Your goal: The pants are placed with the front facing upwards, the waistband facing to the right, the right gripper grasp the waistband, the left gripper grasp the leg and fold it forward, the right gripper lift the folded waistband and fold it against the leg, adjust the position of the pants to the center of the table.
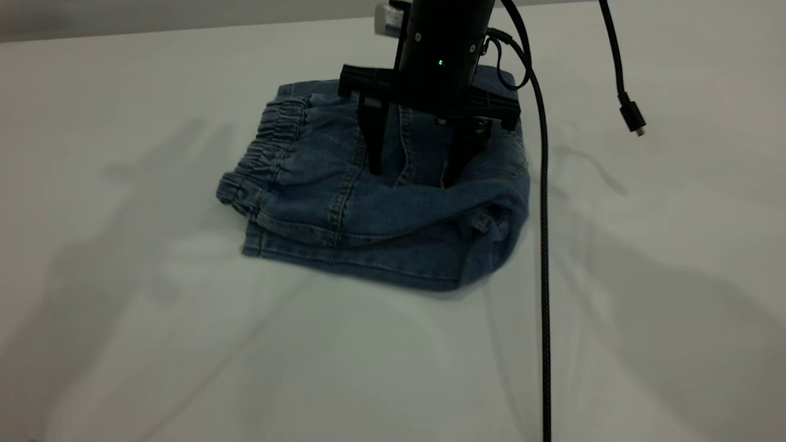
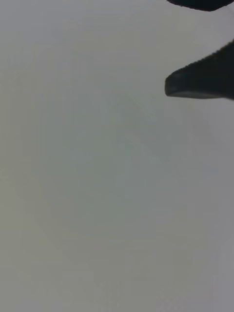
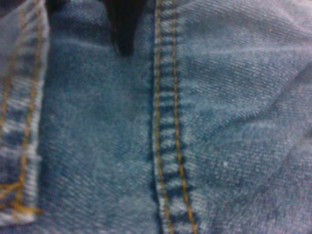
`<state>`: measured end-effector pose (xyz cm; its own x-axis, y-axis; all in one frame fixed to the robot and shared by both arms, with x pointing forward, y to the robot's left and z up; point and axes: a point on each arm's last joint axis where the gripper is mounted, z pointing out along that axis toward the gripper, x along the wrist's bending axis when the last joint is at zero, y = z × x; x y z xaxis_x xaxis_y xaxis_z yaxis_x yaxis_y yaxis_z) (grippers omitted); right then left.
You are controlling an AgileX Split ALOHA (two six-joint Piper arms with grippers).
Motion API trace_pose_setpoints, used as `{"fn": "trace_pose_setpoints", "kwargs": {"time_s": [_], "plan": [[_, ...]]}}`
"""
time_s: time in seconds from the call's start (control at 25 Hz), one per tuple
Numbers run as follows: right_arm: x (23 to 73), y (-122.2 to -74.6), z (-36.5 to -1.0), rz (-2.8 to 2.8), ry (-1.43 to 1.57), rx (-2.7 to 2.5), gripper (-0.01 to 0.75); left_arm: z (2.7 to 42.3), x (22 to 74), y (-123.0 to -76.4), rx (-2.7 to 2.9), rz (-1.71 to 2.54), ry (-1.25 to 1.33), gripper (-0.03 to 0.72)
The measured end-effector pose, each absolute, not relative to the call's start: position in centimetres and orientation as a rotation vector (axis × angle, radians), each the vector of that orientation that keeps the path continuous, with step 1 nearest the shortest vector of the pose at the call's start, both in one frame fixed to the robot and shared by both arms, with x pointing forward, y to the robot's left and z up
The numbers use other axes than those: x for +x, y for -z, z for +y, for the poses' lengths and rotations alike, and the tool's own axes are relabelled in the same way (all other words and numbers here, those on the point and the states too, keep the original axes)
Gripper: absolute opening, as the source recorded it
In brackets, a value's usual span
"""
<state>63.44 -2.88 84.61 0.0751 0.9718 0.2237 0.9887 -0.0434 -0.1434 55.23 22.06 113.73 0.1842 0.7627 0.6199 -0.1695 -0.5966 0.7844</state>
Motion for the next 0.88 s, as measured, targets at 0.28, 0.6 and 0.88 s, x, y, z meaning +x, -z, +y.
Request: {"fn": "trace_pose_setpoints", "kwargs": {"time_s": [0.28,0.6,0.88], "plan": [[62.3,-84.6,-3.1,-2.119,-0.053,-1.943,0.498,22.1,55.2,-113.7,1.685,0.567,-1.522,0.321],[61.2,-84.9,-2.4,-2.218,-0.129,-1.864,0.498,22.1,55.2,-113.7,1.686,0.568,-1.522,0.321],[61.9,-90.7,-3.1,-2.423,-0.015,-1.871,0.498,22.0,55.1,-113.9,1.683,0.565,-1.522,0.321]]}}
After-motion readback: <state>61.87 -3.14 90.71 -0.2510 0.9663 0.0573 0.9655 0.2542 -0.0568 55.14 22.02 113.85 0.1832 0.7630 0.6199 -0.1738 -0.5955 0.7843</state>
